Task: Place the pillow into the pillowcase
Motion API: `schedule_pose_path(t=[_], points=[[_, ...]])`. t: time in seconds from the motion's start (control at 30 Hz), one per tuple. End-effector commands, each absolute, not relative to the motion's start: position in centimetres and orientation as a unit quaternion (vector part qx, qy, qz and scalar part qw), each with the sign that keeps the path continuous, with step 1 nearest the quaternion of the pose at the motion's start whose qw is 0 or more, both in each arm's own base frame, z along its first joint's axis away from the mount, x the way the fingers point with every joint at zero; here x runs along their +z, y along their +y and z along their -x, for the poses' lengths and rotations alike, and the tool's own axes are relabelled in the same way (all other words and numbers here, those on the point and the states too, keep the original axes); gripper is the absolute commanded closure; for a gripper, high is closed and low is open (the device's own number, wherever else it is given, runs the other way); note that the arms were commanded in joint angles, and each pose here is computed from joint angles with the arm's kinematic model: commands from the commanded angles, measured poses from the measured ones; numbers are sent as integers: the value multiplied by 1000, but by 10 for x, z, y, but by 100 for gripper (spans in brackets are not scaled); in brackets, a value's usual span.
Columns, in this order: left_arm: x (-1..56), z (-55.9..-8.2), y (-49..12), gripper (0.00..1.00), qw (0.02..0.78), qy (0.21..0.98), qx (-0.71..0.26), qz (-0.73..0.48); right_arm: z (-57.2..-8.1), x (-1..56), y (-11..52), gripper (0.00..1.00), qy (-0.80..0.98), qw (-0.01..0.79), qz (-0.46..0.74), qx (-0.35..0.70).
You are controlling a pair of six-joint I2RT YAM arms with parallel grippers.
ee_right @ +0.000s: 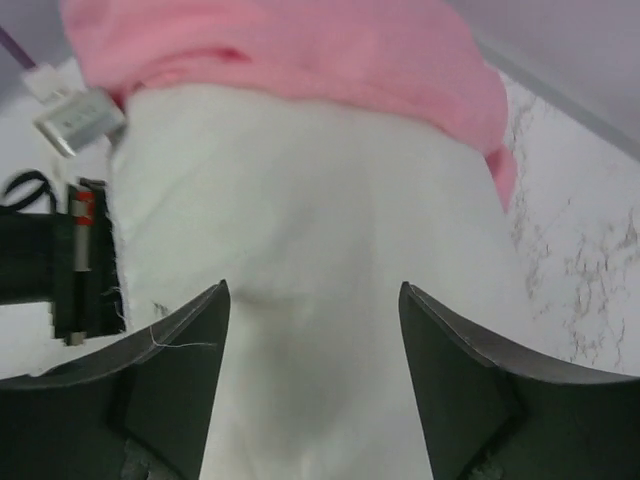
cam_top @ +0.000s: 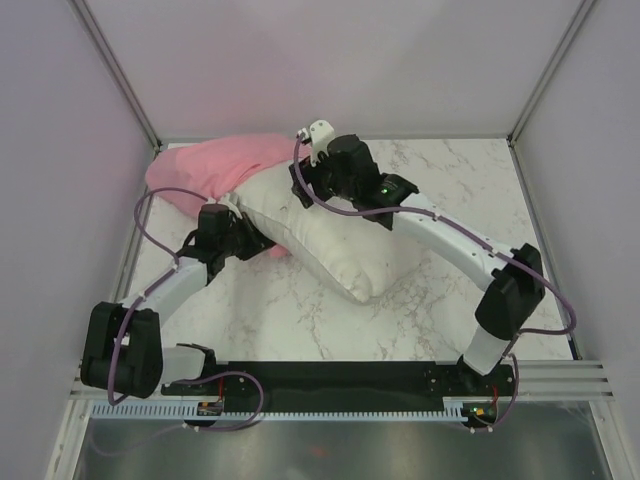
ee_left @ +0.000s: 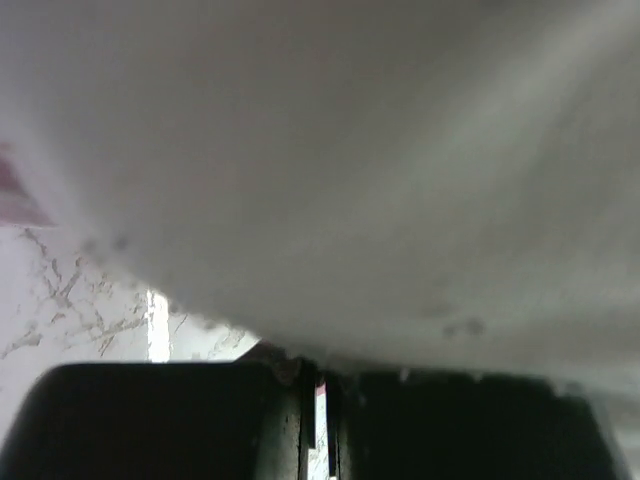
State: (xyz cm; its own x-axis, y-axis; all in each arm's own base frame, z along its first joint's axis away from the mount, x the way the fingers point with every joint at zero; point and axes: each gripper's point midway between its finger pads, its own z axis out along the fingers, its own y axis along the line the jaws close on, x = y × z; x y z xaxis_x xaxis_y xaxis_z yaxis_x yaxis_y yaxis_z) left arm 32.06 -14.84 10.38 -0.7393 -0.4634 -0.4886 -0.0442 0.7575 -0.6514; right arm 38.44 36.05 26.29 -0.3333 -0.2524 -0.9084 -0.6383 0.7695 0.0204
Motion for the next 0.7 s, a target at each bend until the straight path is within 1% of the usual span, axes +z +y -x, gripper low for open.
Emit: schedule_pose_path(t=[0.0,0.1,0.2,0.4,0.47,0.57,0.6,0.67], points=[[117,-313,-153,98,345,866,-339,126,-359,357,371,23,696,579,325,273],[120,-310,-152,98,353,863,-339,129,-335,368,389,23,664,577,370,299],[129,-308,-150,98,367,856,-342,128,-323,360,411,24,653,563,400,310],[161,-307,-142,98,417,834,-338,127,-322,305,446,26,673,516,431,309],[172,-305,-140,98,427,830,-337,124,-324,276,458,27,687,496,438,300],[185,-304,-139,98,438,824,-339,123,-342,230,465,35,723,478,425,262],[191,-300,-139,98,440,821,-344,120,-351,205,468,42,739,466,420,247],[202,-296,-140,98,445,816,-350,116,-363,188,471,52,752,464,409,227]])
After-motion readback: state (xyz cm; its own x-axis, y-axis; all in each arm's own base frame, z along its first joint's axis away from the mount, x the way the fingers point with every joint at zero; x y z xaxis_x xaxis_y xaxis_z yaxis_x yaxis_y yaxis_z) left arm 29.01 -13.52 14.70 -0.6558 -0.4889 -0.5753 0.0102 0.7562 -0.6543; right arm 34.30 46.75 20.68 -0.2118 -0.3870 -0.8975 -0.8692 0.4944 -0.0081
